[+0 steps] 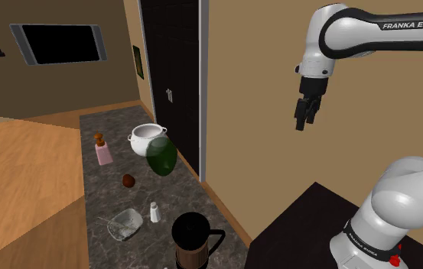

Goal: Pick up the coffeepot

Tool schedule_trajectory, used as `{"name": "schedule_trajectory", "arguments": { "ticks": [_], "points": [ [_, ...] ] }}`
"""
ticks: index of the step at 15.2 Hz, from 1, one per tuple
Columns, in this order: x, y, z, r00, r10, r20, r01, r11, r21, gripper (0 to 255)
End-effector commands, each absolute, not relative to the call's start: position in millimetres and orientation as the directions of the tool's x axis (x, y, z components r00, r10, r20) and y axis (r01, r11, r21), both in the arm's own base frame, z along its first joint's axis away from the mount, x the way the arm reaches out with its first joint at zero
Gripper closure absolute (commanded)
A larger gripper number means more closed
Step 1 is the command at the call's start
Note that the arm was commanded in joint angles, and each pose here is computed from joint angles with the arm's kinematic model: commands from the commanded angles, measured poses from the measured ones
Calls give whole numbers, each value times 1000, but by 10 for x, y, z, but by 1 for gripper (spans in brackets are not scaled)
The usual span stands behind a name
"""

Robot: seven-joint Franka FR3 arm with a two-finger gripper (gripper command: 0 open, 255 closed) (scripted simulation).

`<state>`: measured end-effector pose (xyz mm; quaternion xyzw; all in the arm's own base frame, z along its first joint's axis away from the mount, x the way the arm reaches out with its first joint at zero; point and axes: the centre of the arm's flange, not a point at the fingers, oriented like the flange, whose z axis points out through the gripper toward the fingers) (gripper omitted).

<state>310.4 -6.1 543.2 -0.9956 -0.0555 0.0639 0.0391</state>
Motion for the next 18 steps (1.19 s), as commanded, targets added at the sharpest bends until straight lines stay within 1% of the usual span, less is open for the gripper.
{"name": "schedule_trajectory", "arguments": {
  "ticks": [1, 18],
  "points": [
    [3104, -61, 5432, 986, 116, -123, 106, -991, -85, 0],
    [3673, 1707, 4149, 986, 88, -140, 78, -994, -78, 0]
  ]
}}
